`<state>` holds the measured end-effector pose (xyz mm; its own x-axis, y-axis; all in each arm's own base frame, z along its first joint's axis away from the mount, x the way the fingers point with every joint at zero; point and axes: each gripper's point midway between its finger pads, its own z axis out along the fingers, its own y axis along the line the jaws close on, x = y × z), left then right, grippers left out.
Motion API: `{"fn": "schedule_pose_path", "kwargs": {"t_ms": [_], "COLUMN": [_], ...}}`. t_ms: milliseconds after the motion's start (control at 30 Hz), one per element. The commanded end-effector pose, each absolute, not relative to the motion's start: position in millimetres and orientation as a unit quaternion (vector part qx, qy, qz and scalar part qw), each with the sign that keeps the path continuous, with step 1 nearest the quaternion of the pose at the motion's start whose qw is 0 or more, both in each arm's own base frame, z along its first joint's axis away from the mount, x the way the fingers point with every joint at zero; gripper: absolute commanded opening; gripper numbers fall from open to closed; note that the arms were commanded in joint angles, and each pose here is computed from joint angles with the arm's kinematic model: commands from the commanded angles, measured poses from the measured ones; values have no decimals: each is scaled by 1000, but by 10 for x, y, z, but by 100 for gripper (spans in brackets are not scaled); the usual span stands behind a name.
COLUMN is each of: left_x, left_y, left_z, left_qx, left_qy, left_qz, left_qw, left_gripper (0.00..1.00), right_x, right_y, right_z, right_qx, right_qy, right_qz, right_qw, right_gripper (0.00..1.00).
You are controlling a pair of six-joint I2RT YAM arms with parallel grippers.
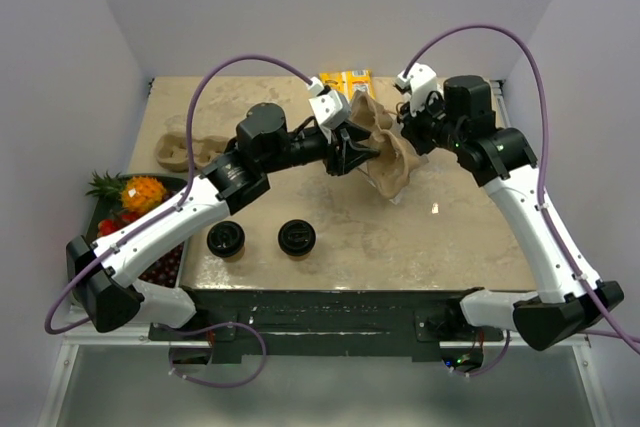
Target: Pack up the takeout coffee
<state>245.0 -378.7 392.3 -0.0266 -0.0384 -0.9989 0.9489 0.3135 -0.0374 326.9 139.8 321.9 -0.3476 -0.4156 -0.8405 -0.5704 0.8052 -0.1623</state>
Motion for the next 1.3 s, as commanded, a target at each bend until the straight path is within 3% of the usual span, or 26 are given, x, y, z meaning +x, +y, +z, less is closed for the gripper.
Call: {"fn": "schedule_pose_path", "kwargs": {"t_ms": [0, 167, 367, 700, 1267], "left_x": [2238, 1933, 1922, 2233, 2653], "left_y": [-3723, -3798, -3721, -3876, -3920], "left_z": [4442, 4638, 4730, 4447, 3767], "left_qx": [389, 416, 412, 398, 400], "left_qy": [513, 465, 457, 463, 555], "left_qz": [-469, -534, -525, -495, -419], "left_qw": [604, 570, 588, 619, 597], "left_gripper": [0, 0, 0, 0, 0], "right_x": [3211, 3219, 3259, 3206, 3186], "right_y": [1301, 1314, 1251, 1317, 1244], "right_z": [3256, 3214, 3213, 3171, 3194], "right_qx": [-285, -278, -267, -262, -245], "right_qy": [817, 820, 824, 826, 828], "right_qz": [64, 68, 53, 93, 99], "right_qw": [497, 495, 497, 489, 495], "right_gripper": [0, 0, 0, 0, 0]}}
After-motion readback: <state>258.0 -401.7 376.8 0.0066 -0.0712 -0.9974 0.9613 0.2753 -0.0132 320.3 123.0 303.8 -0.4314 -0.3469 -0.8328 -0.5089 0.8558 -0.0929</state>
